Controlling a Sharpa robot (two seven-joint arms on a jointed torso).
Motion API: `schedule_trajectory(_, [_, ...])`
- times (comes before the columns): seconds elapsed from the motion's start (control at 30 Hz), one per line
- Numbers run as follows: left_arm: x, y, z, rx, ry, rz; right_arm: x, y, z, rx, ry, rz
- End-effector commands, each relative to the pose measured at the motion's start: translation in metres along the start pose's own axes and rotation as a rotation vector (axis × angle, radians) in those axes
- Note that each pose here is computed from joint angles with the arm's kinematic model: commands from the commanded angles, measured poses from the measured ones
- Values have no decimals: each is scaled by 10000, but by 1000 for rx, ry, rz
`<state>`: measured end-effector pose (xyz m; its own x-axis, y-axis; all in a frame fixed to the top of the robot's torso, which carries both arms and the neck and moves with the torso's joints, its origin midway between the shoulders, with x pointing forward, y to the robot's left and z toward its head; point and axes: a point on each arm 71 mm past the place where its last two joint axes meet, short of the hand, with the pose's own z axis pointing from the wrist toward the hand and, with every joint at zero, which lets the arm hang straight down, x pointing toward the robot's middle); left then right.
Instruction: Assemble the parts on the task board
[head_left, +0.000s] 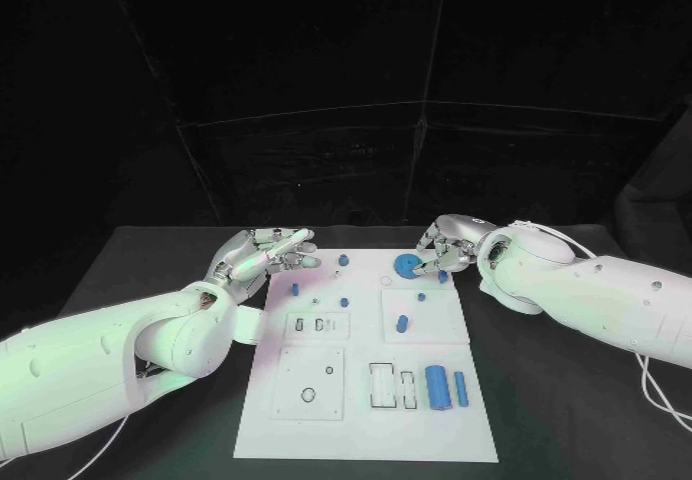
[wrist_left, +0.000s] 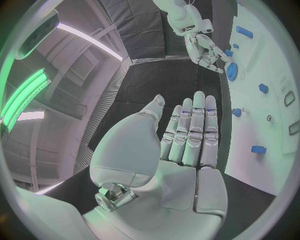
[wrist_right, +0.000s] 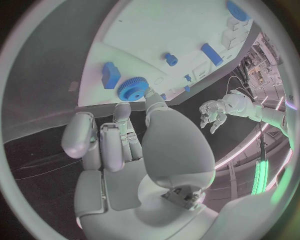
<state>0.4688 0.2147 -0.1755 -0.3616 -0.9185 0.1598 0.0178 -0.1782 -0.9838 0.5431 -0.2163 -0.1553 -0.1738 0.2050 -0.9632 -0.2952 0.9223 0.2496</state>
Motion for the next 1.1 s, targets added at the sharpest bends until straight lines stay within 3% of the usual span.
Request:
schedule_trajectory(0.03, [16,-9,7,5,15,-7,22,-22,25,31,43,-12])
schedule_trajectory(1.1, [-5,1,19,0,10,-5,59,146,127,-12,33,-66])
